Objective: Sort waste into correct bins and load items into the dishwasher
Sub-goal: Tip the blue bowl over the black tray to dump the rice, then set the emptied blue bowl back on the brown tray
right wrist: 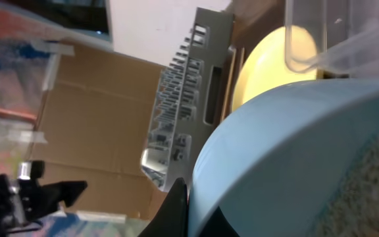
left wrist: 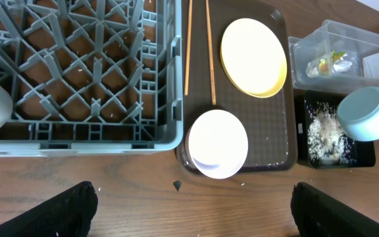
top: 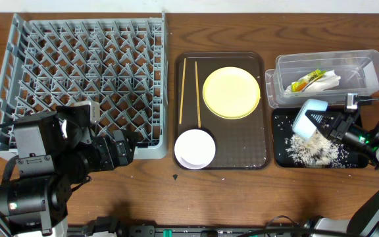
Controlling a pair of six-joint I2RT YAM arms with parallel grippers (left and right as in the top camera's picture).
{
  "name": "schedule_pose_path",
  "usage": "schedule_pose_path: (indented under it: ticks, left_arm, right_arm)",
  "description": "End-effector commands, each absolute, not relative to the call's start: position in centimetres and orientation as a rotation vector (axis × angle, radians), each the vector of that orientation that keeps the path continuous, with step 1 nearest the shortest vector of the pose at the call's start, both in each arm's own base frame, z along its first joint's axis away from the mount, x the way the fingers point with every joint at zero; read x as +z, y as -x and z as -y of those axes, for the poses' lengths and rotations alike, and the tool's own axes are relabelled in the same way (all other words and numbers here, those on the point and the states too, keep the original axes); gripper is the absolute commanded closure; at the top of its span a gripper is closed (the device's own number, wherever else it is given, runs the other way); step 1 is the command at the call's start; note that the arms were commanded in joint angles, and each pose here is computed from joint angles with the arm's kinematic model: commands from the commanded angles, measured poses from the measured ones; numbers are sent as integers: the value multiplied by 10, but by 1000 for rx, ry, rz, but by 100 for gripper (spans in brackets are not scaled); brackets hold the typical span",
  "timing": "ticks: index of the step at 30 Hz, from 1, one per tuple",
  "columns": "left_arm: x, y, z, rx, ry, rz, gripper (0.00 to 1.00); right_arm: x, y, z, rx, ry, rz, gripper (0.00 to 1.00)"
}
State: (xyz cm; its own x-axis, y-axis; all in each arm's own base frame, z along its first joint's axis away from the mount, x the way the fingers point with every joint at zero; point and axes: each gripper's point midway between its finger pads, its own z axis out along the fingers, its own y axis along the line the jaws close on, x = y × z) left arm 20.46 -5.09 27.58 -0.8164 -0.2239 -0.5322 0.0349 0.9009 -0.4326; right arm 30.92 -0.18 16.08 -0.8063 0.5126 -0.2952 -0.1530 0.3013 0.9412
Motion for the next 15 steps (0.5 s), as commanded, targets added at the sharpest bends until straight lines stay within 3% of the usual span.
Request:
schedule_pose_path:
  ticks: [1,3,6,8,11,13,15]
  left_arm:
    - [278,-205,50,-560,115,-2462,5]
    - [278,-205,50,-560,115,-2462,5]
    - [278,-205,50,-560,115,-2462,6]
    - [278,-205,50,-560,116,-2463,5]
    - [278,-205,50,-560,116,-2462,5]
    - [278,-205,50,-561,116,-2463,6]
    - [277,-204,51,-561,117,-2466,5]
  right_arm:
    - [149,-311,9,1522,-466,-2088,99]
    - [158,-309,5,1539,-390,-2045,99]
    - [130,-312,19,1412,-575,-2187,99]
    - [166,-310,3,1583,-380,-2005,99]
    - [138,-314,15,1436,-541,-2159,99]
    - [171,-308,-1,1595,-366,-1999,99]
    - [158,-311,3,1488,-378,-2083,99]
